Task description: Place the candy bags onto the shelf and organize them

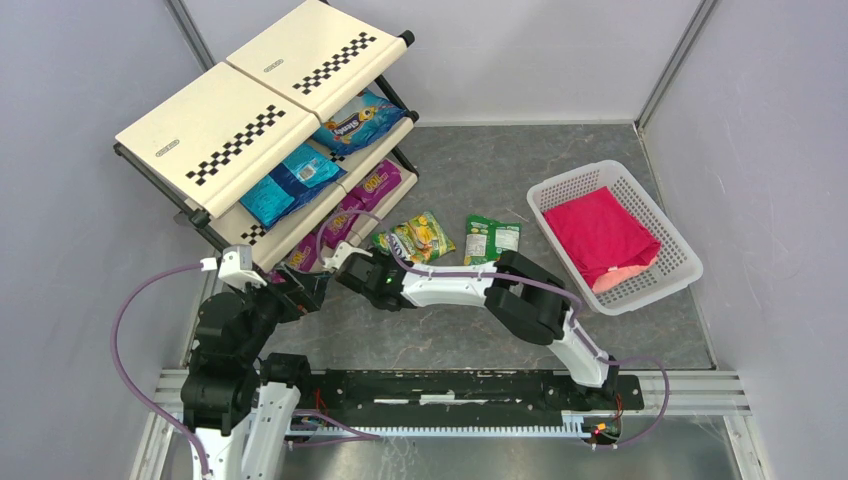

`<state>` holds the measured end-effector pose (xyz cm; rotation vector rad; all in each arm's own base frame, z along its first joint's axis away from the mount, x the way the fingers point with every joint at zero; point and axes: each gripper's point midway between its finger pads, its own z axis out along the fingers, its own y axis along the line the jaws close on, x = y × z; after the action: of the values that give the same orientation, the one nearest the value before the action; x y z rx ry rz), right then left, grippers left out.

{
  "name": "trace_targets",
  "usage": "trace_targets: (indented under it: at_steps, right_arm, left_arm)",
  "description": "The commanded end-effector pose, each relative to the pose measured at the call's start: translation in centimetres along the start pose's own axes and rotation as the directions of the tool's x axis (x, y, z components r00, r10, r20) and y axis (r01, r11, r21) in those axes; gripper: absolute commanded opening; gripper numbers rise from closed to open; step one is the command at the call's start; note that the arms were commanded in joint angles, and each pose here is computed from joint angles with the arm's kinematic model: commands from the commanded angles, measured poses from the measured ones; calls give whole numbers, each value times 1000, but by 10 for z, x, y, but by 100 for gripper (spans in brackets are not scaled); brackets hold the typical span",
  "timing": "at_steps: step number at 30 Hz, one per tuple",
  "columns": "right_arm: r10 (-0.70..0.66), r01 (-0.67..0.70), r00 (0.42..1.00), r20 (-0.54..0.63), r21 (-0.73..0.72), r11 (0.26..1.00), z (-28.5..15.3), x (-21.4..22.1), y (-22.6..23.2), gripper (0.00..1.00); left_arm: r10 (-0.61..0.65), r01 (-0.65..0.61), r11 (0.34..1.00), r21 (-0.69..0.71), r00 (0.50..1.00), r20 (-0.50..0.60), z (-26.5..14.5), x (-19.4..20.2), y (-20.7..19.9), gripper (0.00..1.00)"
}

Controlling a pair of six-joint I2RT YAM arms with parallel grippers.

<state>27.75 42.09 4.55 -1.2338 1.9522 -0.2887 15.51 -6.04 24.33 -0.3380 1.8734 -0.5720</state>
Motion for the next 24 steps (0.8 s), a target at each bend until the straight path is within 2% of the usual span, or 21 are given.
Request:
trace_targets:
  at_steps: [1,4,9,13,19,24]
  right_arm:
    - [-1,4,1000,-28,102,995,8,-3,-11,54]
    - [1,7,998,-58,149,989,11,6,-15,47]
    - [22,-13,998,-55,168,986,4,15,-21,20]
    - [70,-71,997,14,130,989,-19,12,-32,0]
    - [171,-153,968,184,-106,982,-70,7,-31,0]
    - [264,-176,927,266,-313,933,-108,6,-16,0]
  left_arm:
    - [-27,27,999,-21,1000,16,4,-5,2,100]
    - [-22,22,1000,-17,1000,14,3,-4,2,100]
    - [-23,24,1000,-18,1000,11,4,-3,2,100]
    - [-23,23,1000,-14,1000,13,4,-3,2,100]
    - [-19,19,1000,0,1000,5,5,-3,-2,100]
    - [-28,31,996,81,999,-41,7,-1,-19,100]
